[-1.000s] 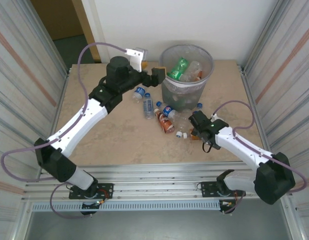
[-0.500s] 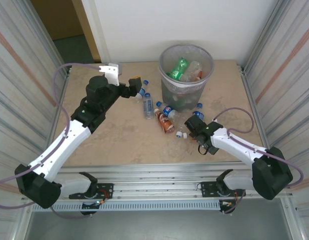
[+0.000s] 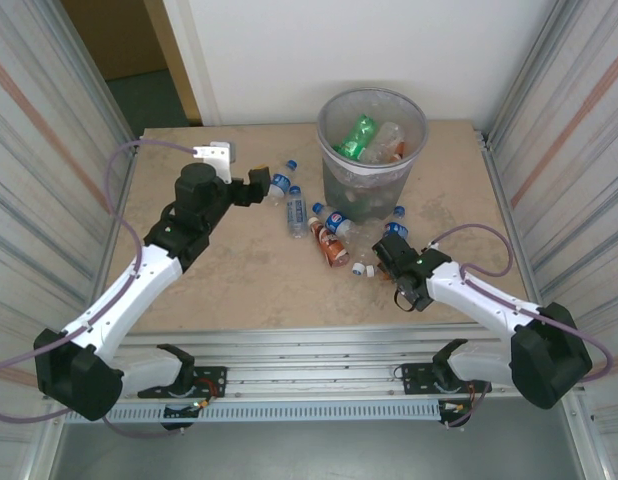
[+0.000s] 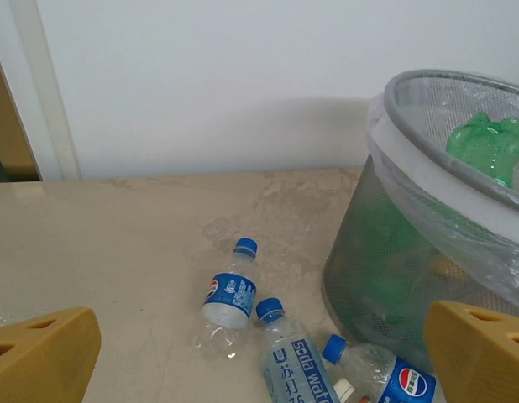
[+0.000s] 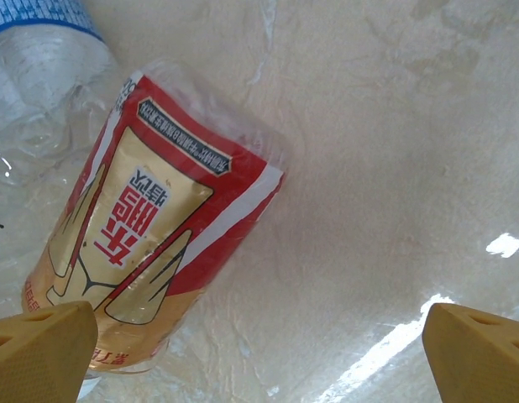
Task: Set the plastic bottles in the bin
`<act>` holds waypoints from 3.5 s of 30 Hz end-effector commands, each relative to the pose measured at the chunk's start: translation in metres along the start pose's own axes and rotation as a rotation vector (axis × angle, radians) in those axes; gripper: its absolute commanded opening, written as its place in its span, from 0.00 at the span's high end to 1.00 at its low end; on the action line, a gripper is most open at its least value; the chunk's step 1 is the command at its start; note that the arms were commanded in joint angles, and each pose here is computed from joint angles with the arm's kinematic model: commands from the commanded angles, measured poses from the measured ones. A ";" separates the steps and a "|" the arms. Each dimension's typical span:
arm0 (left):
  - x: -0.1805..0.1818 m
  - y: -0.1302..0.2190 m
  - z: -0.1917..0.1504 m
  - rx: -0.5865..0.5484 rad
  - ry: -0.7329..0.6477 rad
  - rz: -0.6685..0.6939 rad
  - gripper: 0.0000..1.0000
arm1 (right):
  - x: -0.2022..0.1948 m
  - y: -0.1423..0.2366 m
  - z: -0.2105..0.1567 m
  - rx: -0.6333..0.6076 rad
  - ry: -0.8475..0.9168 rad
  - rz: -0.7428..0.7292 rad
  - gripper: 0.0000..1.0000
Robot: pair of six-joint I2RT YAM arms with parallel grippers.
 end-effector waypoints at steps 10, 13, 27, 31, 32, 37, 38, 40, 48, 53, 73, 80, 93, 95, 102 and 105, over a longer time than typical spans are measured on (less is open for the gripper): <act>0.018 0.005 -0.006 0.006 -0.003 0.055 0.01 | 0.005 -0.029 -0.016 0.081 -0.052 -0.018 0.02; 0.019 0.006 -0.010 0.015 0.012 0.052 0.01 | 0.008 -0.035 -0.017 0.099 -0.052 -0.009 0.02; 0.018 0.011 -0.021 0.039 0.042 0.038 0.01 | -0.001 -0.046 -0.007 0.092 -0.061 -0.019 0.02; 0.018 0.011 -0.020 0.037 0.046 0.039 0.01 | -0.004 -0.050 -0.005 0.095 -0.054 -0.021 0.16; 0.018 0.011 -0.021 0.039 0.044 0.038 0.01 | -0.005 -0.050 -0.005 0.094 -0.047 -0.024 0.20; 0.021 0.014 -0.023 0.043 0.042 0.056 0.01 | -0.009 -0.051 -0.001 0.087 -0.010 -0.036 0.41; 0.022 0.014 -0.025 0.047 0.042 0.061 0.01 | -0.010 -0.050 0.000 0.087 -0.003 -0.037 0.43; 0.022 0.016 -0.025 0.048 0.042 0.064 0.01 | -0.010 -0.046 0.005 0.080 0.006 -0.031 0.46; 0.027 0.018 -0.032 0.062 0.033 0.091 0.01 | -0.011 0.009 0.057 -0.077 0.143 0.000 0.49; 0.029 0.021 -0.036 0.065 0.038 0.098 0.01 | 0.001 0.057 0.099 -0.174 0.209 0.087 0.48; 0.013 0.011 -0.049 0.126 0.105 0.004 0.01 | 0.218 0.202 0.193 -0.293 0.475 0.676 0.45; 0.007 0.004 -0.050 0.151 0.120 -0.030 0.01 | 0.277 0.197 0.192 -0.253 0.423 0.825 0.44; -0.001 -0.007 -0.061 0.184 0.162 -0.067 0.01 | 0.356 0.171 0.164 -0.258 0.470 0.845 0.43; -0.001 -0.007 -0.062 0.185 0.164 -0.068 0.01 | 0.363 0.166 0.159 -0.256 0.467 0.842 0.43; -0.002 -0.008 -0.062 0.182 0.169 -0.075 0.01 | 0.379 0.138 0.143 -0.249 0.436 0.765 0.40; -0.003 -0.008 -0.063 0.182 0.171 -0.079 0.01 | 0.378 0.128 0.138 -0.249 0.426 0.718 0.35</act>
Point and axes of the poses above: each hand's point on the last joint's axis, 136 mm out from that joint toward the fingers, its own y axis back along the fingers, its own x axis along the line the jaws close on, z = x × y, the point moved 2 cm from there along y, back along the fingers, and after that the axes turned 6 degrees about -y, right-handed, at the moved point
